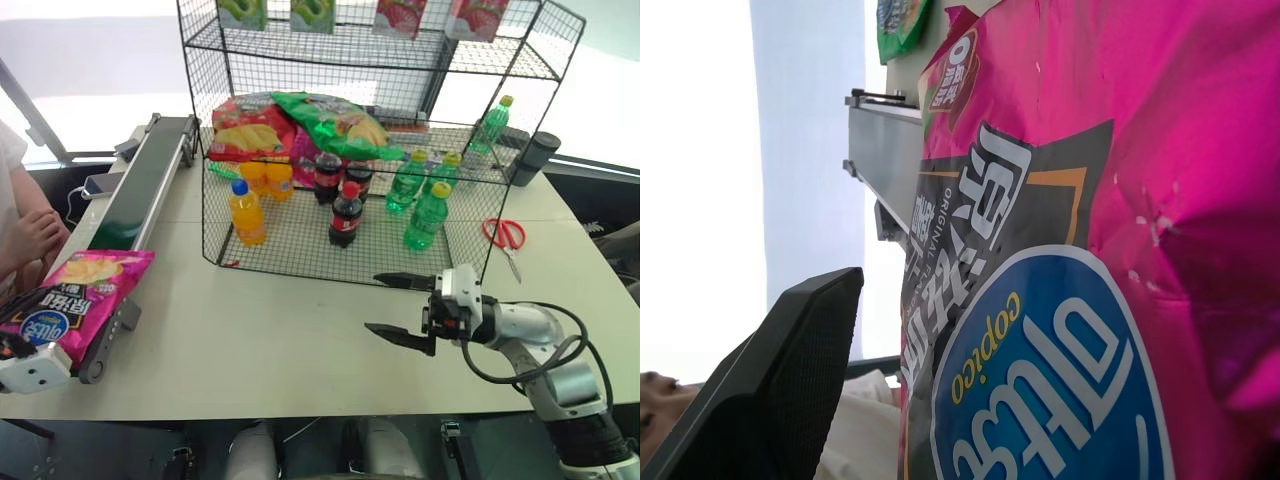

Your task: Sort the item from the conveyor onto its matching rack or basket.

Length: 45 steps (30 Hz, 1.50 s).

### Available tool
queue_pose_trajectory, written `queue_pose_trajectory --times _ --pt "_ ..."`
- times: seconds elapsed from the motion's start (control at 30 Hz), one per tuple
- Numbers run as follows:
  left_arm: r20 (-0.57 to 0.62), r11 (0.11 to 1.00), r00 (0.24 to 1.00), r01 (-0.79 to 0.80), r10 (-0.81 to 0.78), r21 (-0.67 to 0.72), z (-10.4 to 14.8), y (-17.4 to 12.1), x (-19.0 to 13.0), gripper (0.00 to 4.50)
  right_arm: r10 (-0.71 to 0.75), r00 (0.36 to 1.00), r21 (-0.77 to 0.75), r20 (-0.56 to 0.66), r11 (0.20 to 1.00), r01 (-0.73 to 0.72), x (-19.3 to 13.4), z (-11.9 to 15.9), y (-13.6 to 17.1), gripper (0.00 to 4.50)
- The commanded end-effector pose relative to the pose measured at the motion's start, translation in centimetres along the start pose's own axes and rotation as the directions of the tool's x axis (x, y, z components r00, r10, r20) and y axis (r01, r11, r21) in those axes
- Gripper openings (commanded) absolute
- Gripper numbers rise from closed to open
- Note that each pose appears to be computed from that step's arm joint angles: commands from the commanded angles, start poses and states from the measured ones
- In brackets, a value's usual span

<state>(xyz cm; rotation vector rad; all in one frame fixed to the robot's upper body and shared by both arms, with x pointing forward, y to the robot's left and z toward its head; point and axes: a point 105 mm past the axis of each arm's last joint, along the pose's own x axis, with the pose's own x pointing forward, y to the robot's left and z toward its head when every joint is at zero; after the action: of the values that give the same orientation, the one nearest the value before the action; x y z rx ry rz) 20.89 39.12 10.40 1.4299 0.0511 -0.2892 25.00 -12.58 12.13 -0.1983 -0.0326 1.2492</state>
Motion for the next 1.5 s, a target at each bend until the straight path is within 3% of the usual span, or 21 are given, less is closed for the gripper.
queue_pose_trajectory --times 0.03,0.23,0.43,0.53,0.67,0.77,0.83,0.87,1.0,1.1,1.17,1.23,1.33,1.43,1.5 --pt "0.001 0.999 0.999 -0.032 0.032 -0.021 -0.1 1.0 0.2 3.15 -0.013 1.000 -0.053 0.012 0.998 0.014 -0.4 1.1 -0.2 4.27" --pt "0.010 0.998 0.999 -0.036 0.037 -0.046 0.0 1.2 0.4 0.05 -0.014 1.000 -0.056 0.004 0.998 0.014 -0.4 0.9 -0.2 4.27" --pt "0.006 0.980 0.990 -0.140 0.143 -0.143 0.0 3.8 0.6 0.05 -0.012 1.000 -0.059 0.005 0.998 0.012 -0.3 0.9 -0.2 4.27" --pt "0.015 0.942 0.973 -0.220 0.231 -0.254 0.3 6.2 0.8 0.05 -0.012 1.000 -0.062 0.004 0.998 0.013 -0.3 0.8 -0.4 4.27" --pt "0.083 0.876 0.958 -0.213 0.274 -0.433 1.6 8.8 1.1 0.05 -0.014 1.000 -0.069 0.006 0.998 0.014 -0.1 0.7 -0.6 4.27" --pt "0.239 0.694 0.944 0.014 0.229 -0.720 4.5 9.5 1.2 0.05 -0.012 1.000 -0.083 0.006 0.997 0.012 0.0 0.6 -0.7 4.27" --pt "0.345 0.602 0.915 0.156 0.211 -0.783 6.4 10.3 0.6 0.05 -0.007 1.000 -0.094 0.003 0.996 0.007 0.0 0.5 -0.7 4.27" --pt "0.363 0.507 0.904 0.210 0.225 -0.836 6.7 10.9 0.3 0.05 -0.005 1.000 -0.098 0.001 0.995 0.006 0.0 0.5 -0.8 4.27" --pt "0.438 0.229 0.865 0.388 0.244 -0.893 7.7 12.4 -1.2 0.05 0.001 1.000 -0.156 -0.001 0.988 -0.001 0.0 0.6 -0.9 4.27" --pt "0.507 -0.014 0.825 0.527 0.248 -0.850 8.6 13.1 -2.4 0.05 -0.041 0.999 -0.294 0.025 0.955 0.047 0.1 1.5 -1.9 4.27" --pt "0.576 -0.232 0.793 0.609 0.199 -0.758 9.8 11.9 -3.1 0.05 -0.073 0.996 -0.493 0.045 0.866 0.086 0.2 2.6 -2.8 4.27" --pt "0.631 -0.352 0.749 0.657 0.204 -0.666 11.2 10.9 -3.3 0.05 -0.088 0.993 -0.665 0.081 0.737 0.119 0.3 3.7 -3.2 4.27" --pt "0.675 -0.441 0.694 0.702 0.250 -0.558 12.9 9.7 -2.3 0.05 -0.049 0.993 -0.876 0.108 0.468 0.119 0.3 4.7 -2.6 4.27" --pt "0.706 -0.503 0.618 0.758 0.346 -0.416 14.8 9.6 -0.5 0.05 -0.007 0.994 -0.933 0.110 0.345 0.106 0.3 4.4 -1.8 4.27" --pt "0.726 -0.531 0.562 0.786 0.397 -0.318 16.4 9.6 0.5 0.05 0.032 0.996 -0.950 0.087 0.304 0.073 0.3 3.7 -1.0 4.27"
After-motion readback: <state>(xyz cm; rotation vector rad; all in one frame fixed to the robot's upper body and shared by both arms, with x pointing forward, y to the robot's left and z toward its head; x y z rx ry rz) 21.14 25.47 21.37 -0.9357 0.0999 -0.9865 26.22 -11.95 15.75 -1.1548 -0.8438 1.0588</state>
